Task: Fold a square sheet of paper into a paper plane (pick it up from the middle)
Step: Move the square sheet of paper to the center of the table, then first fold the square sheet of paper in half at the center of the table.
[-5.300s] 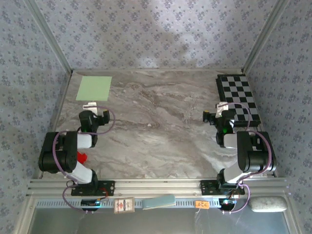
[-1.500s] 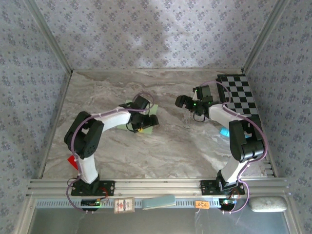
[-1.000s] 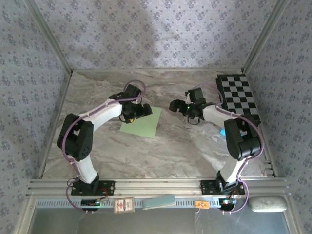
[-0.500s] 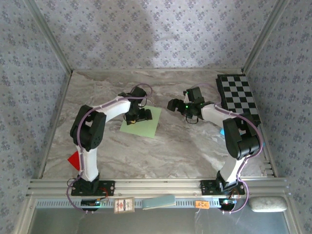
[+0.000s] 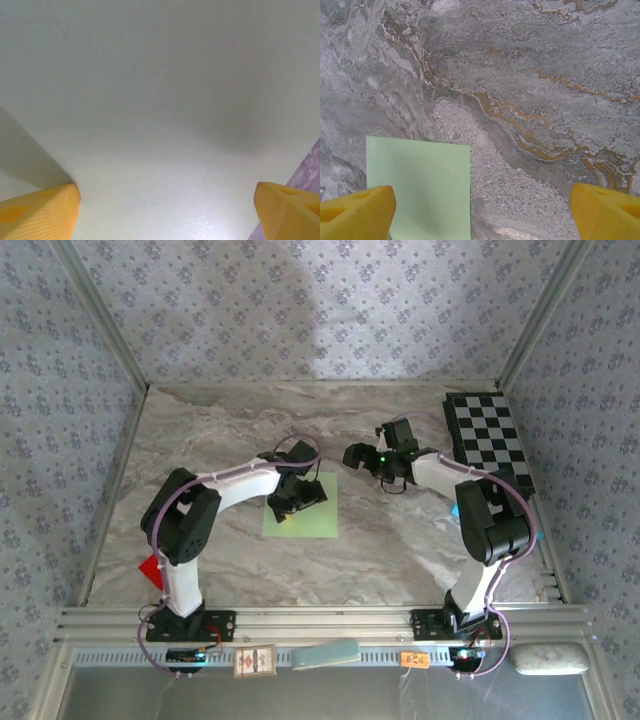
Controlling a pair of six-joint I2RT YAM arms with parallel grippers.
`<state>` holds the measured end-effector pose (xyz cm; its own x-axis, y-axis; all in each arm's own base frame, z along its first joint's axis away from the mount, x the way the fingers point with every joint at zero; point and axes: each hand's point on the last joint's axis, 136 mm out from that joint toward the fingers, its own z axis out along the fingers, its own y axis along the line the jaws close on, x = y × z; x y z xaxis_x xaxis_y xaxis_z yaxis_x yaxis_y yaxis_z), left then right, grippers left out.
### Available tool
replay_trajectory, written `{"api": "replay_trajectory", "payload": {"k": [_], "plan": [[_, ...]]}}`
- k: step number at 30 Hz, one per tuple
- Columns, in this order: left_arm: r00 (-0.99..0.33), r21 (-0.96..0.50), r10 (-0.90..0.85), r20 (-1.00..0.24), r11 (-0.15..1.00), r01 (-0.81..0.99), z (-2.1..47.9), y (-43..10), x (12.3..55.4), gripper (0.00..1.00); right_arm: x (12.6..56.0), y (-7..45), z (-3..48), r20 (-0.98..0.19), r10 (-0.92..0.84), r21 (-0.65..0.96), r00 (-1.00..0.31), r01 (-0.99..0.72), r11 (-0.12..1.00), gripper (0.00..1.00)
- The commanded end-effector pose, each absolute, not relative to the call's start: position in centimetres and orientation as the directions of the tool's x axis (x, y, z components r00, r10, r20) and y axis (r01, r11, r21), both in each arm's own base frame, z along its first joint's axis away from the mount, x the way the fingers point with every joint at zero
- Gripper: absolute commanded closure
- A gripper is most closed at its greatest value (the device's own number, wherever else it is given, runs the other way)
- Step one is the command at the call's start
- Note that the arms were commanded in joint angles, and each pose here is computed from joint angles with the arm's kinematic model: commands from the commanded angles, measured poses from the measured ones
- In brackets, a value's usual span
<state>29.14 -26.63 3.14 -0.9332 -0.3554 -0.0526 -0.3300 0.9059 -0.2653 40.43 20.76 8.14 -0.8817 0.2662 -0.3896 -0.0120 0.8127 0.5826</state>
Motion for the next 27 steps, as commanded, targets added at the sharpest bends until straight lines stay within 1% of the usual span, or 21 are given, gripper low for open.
{"api": "replay_trajectory", "payload": {"k": [1,2,6,9,11,12,15,20,27], "plan": [[-0.944,-0.21,-0.319,-0.083,0.932,-0.296,4.9,-25.6,29.0,0.04,40.5,20.5,8.6,-0.379,0.281,0.589,-0.882,0.004,0.808,0.08],[-0.958,-0.191,-0.268,-0.105,0.95,-0.245,5.4,-25.5,29.3,0.02,40.5,20.3,8.7,-0.382,0.284,0.588,-0.879,0.006,0.809,0.08],[-0.984,-0.158,-0.061,-0.167,0.987,-0.035,5.6,-25.7,30.0,0.02,40.4,19.3,8.7,-0.398,0.303,0.583,-0.866,0.016,0.812,0.06],[-0.982,-0.145,0.03,-0.188,0.988,0.058,5.7,-25.8,30.3,0.01,40.2,18.8,8.6,-0.401,0.312,0.577,-0.861,0.027,0.816,0.04],[-0.981,-0.114,0.061,-0.186,0.99,0.083,5.6,-25.6,30.5,0.02,40.2,18.5,8.6,-0.403,0.316,0.573,-0.859,0.033,0.819,0.02],[-0.981,-0.096,0.07,-0.183,0.991,0.089,5.6,-25.5,30.6,0.02,40.2,18.4,8.6,-0.422,0.292,0.562,-0.858,0.005,0.827,0.0],[-0.982,-0.042,0.098,-0.163,0.993,0.106,5.0,-25.1,30.9,0.02,40.1,18.3,8.9,-0.461,0.285,0.554,-0.841,-0.022,0.832,0.0],[-0.985,-0.039,0.108,-0.134,0.993,0.114,4.1,-25.6,31.1,0.03,39.8,17.7,9.6,-0.508,0.284,0.538,-0.813,-0.043,0.842,0.0],[-0.992,-0.046,0.085,-0.089,0.995,0.09,2.9,-26.2,30.9,0.06,39.7,17.6,9.6,-0.499,0.283,0.539,-0.819,-0.038,0.842,0.0]]}}
